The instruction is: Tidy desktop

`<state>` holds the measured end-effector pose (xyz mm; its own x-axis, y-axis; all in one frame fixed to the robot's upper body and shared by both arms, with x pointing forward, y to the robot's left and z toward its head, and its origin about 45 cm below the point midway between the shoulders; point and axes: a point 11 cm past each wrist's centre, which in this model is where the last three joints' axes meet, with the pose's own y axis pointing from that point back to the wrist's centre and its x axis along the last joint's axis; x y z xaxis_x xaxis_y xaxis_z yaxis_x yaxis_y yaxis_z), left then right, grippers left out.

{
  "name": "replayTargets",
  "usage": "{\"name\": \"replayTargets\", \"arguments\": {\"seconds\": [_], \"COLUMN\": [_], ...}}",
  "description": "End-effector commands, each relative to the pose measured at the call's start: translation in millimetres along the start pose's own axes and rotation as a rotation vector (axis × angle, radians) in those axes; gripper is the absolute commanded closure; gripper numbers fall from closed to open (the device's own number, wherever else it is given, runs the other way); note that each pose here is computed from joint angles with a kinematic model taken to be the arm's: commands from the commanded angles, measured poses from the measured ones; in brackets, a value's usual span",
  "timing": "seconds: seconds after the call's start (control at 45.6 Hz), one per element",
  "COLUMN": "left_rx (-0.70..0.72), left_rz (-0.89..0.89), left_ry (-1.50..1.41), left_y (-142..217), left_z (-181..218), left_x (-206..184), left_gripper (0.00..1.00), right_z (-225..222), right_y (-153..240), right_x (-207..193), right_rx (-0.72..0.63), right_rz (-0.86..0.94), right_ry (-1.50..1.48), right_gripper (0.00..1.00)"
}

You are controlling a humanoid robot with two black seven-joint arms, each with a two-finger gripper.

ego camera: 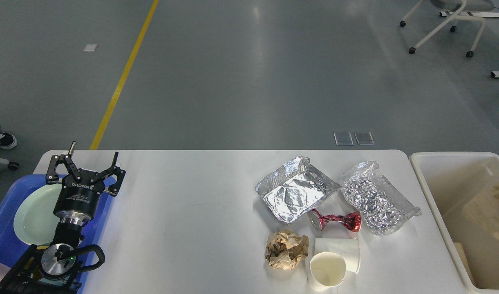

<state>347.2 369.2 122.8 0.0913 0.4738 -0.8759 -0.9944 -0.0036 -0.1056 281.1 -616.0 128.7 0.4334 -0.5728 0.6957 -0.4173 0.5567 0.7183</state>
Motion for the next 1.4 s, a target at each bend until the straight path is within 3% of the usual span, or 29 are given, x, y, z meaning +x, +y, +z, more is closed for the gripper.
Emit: {"name": "replayTargets", "arguments": {"seconds": [0.0,0.197,0.482,0.789,0.811,0.92,0.942,1.38], "left_rx": [0.0,0.0,0.0,0.0,0.0,0.0,0.0,0.0], "left_rz": [-0.001,-0.001,-0.001,-0.001,-0.001,0.001,-0.001,0.001], "left_ry": [0.0,0.0,0.0,0.0,0.0,0.0,0.0,0.0], "left_y": [0,0,0,0,0,0,0,0], "left_z": [0,0,0,0,0,0,0,0], "left_x": [0,0,0,0,0,0,0,0], "left_gripper": [0.04,0.04,0.04,0.04,0.04,0.04,0.04,0.04], "right_z": [4,3,9,20,20,23,22,20], "right_y": [-18,-23,-26,-26,-26,-25,-25,-25], "right_x": [-39,-69,-117,-127,-126,-116,-114,-112], "right_rx": [-0.015,-0.019,-0.029,-0.046,-0.046,-0.049,-0.047,-0.043], "right_rz": [0.074,0.173,0.119,0.103,0.106,0.159,0.173,0.181], "right_ry": [-0.012,-0.007,-0.004,0.004,0.004,0.006,0.01,0.013], "right_gripper": [1.0,1.0,1.0,1.0,0.92,0.12,0.0,0.0]}}
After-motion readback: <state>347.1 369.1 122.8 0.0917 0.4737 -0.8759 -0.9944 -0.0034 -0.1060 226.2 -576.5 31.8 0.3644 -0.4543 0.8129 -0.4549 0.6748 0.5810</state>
